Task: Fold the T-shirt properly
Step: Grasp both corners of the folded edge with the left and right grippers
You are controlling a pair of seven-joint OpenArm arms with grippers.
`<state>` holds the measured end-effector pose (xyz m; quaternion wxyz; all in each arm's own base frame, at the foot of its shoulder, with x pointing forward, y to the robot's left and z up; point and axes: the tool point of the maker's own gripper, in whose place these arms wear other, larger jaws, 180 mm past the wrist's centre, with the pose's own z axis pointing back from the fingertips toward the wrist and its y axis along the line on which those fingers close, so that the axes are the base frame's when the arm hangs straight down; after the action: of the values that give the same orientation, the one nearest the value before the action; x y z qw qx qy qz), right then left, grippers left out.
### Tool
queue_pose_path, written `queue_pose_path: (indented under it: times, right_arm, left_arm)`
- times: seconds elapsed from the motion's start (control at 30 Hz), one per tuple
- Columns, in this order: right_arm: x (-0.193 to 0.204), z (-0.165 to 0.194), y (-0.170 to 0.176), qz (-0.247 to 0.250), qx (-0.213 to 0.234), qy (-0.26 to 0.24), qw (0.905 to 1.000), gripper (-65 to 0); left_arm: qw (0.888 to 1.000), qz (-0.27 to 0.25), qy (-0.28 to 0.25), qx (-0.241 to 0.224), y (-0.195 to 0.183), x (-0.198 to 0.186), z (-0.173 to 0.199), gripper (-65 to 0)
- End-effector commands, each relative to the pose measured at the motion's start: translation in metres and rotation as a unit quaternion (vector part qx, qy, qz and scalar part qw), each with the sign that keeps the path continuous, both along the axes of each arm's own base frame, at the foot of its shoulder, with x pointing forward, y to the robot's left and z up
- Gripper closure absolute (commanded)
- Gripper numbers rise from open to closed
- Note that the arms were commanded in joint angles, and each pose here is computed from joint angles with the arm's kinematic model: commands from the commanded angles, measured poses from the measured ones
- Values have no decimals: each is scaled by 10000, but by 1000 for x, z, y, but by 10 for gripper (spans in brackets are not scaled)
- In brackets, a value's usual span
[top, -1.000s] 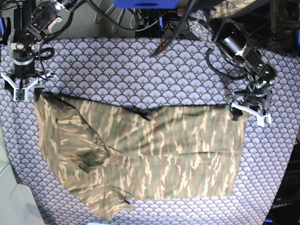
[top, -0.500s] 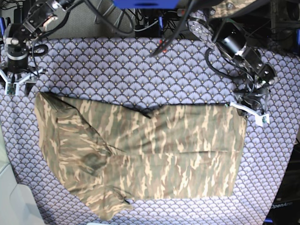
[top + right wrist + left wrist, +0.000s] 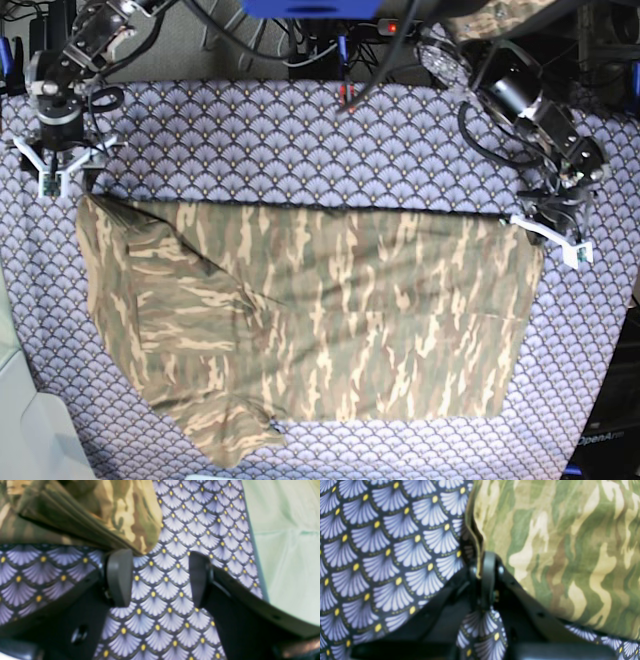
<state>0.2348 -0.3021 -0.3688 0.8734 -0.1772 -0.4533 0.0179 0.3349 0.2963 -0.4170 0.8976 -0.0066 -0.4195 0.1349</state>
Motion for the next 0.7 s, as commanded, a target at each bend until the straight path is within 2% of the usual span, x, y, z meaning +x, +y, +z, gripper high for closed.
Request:
queue_pose_path:
  times: [0.0, 0.17, 0.4, 0.57, 0.67]
  right_arm:
    - [3, 12, -4, 8, -100, -214, 9997, -365]
    - [0, 6, 3, 120, -79, -111, 9998, -365]
    - [7, -2, 34, 620, 29, -4, 9981, -365]
    - [23, 7, 34, 621, 21, -204, 9979, -365]
    - [28, 0, 29, 623, 10, -107, 9980, -365]
  left_arm:
    - [9995, 63, -267, 149, 12, 10, 18, 0]
    - [9995, 61, -263, 142, 11, 10, 18, 0]
    - [9995, 47, -263, 146, 11, 11, 18, 0]
    - [9996, 45, -250, 151, 11, 10, 17, 0]
    - [9996, 45, -250, 151, 11, 10, 17, 0]
